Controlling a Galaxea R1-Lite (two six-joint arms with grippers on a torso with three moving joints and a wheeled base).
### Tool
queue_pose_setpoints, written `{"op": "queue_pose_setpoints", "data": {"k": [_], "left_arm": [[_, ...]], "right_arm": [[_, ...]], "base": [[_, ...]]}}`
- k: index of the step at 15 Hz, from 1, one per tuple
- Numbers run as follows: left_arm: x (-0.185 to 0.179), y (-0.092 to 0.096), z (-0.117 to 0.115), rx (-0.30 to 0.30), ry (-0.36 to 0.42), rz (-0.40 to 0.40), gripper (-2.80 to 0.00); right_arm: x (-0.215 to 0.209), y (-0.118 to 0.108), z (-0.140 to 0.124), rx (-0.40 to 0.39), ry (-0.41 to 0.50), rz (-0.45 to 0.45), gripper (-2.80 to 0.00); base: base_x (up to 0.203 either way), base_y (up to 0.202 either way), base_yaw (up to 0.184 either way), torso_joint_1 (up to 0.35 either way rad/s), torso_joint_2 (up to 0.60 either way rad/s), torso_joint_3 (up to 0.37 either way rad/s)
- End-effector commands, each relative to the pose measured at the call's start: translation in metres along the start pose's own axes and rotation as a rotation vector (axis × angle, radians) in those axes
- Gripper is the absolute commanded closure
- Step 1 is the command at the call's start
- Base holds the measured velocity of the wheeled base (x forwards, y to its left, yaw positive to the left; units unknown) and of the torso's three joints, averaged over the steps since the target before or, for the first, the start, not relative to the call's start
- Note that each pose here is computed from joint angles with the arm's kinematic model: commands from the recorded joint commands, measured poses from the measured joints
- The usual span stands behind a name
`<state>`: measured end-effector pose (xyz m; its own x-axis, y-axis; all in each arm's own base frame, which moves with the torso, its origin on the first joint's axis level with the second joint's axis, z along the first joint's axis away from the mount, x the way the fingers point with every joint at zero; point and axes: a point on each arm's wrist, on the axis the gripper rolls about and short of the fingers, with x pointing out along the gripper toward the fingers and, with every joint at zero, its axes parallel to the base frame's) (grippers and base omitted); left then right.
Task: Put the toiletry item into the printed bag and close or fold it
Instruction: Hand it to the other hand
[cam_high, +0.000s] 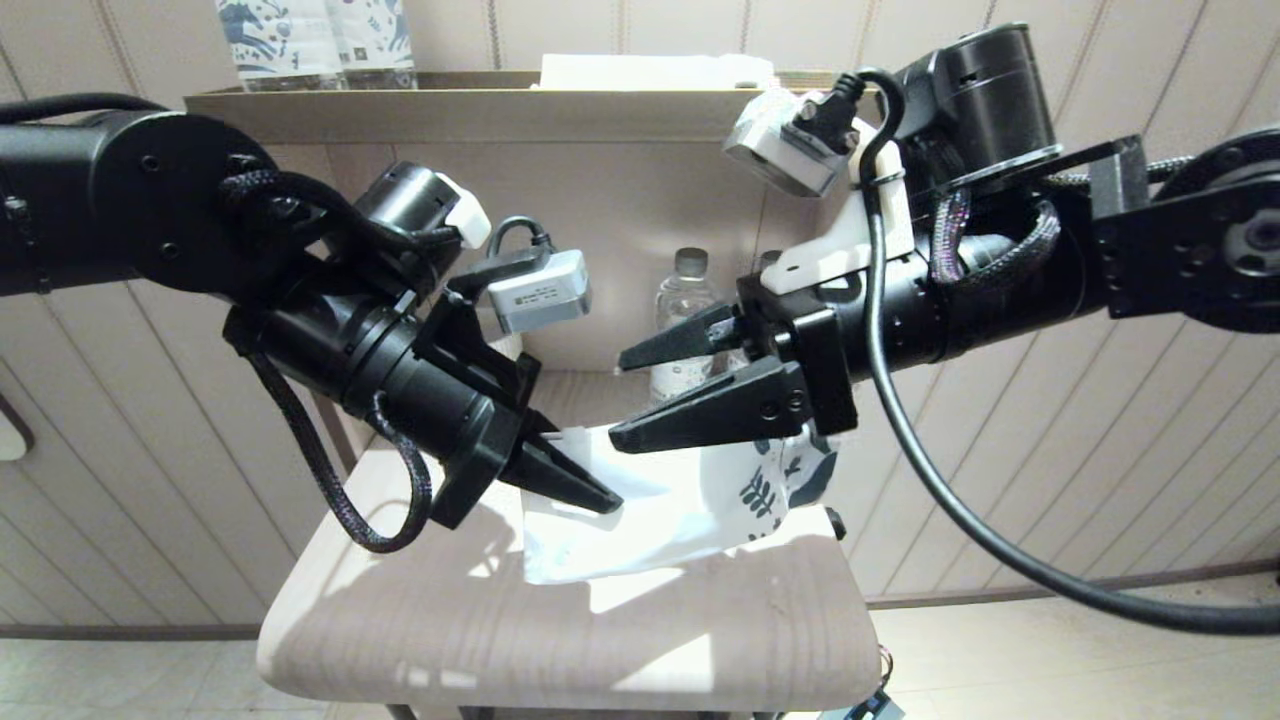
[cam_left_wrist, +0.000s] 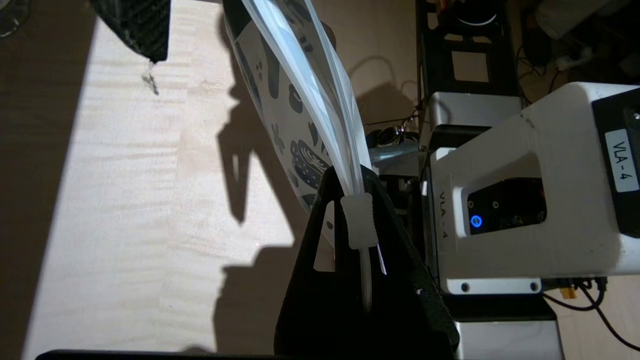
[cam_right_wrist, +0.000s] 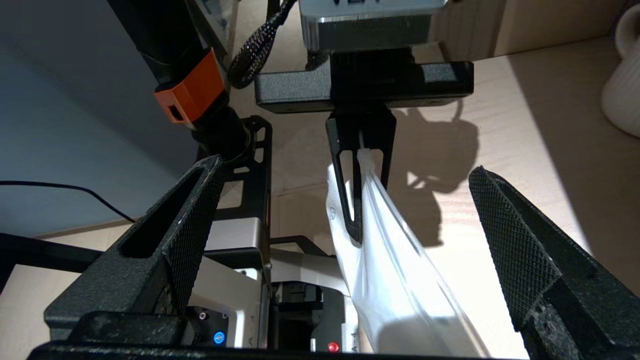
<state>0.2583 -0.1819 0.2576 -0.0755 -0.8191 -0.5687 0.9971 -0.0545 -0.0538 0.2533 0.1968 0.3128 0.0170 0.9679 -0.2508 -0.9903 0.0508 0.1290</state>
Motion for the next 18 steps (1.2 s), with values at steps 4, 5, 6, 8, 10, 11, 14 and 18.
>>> {"op": "queue_pose_setpoints", "data": {"k": [4,5,6,8,10,11,14,18], "left_arm": [[0.004,-0.002,-0.008,0.029,-0.034,0.025,0.0],[0.002,-0.003,-0.007,0.031,-0.033,0.031,0.0],[0.001,-0.002,-0.005,0.032,-0.019,0.049,0.0],[-0.003,-0.003,-0.001,0.016,0.025,0.07,0.0],[-0.003,-0.003,-0.002,0.008,0.083,0.075,0.0],[-0.001,-0.002,-0.004,0.02,0.094,0.07,0.0],[0.0,-0.003,-0.007,0.031,0.1,0.062,0.0],[-0.004,-0.015,-0.014,0.043,0.105,0.057,0.0]], "right_arm": [[0.008,-0.009,-0.001,0.035,0.037,-0.015,-2.8],[0.007,-0.01,0.003,0.038,0.055,-0.058,-2.8],[0.006,-0.011,0.006,0.036,0.085,-0.11,-2.8],[0.004,-0.012,0.012,-0.012,0.168,-0.188,-2.8],[0.002,-0.012,0.015,-0.088,0.226,-0.252,-2.8],[0.004,-0.011,0.013,-0.103,0.244,-0.251,-2.8],[0.007,-0.01,0.012,-0.11,0.248,-0.235,-2.8],[0.018,0.001,0.015,-0.136,0.243,-0.192,-2.8]], "base": [[0.0,0.0,0.0,0.0,0.0,0.0],[0.0,0.0,0.0,0.0,0.0,0.0],[0.0,0.0,0.0,0.0,0.0,0.0],[0.0,0.0,0.0,0.0,0.0,0.0],[0.0,0.0,0.0,0.0,0.0,0.0],[0.0,0.0,0.0,0.0,0.0,0.0],[0.0,0.0,0.0,0.0,0.0,0.0],[0.0,0.0,0.0,0.0,0.0,0.0]]}}
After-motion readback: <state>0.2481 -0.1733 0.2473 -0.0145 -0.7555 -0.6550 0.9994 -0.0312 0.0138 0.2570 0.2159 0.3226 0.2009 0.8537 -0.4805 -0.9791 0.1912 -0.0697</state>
